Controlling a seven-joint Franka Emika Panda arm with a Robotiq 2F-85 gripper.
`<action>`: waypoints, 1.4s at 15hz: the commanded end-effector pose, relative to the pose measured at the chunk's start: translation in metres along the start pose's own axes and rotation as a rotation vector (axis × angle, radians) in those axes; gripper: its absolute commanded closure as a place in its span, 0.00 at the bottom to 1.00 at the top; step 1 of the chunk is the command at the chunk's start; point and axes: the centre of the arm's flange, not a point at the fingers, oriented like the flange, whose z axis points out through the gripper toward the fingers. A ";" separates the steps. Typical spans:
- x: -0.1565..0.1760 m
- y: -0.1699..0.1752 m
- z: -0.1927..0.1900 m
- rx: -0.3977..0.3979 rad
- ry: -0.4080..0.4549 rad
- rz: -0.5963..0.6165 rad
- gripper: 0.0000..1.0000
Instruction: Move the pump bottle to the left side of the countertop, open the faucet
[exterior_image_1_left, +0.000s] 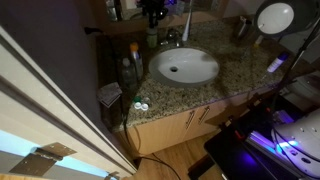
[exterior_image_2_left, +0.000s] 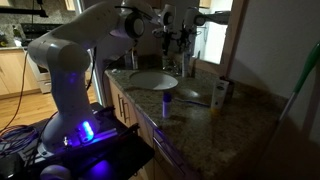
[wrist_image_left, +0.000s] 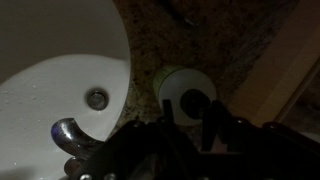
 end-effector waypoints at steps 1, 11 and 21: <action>-0.007 -0.020 -0.023 0.019 -0.005 -0.012 0.24; -0.013 0.058 -0.168 -0.174 -0.068 -0.267 0.00; 0.051 0.098 -0.241 -0.163 -0.183 -0.491 0.00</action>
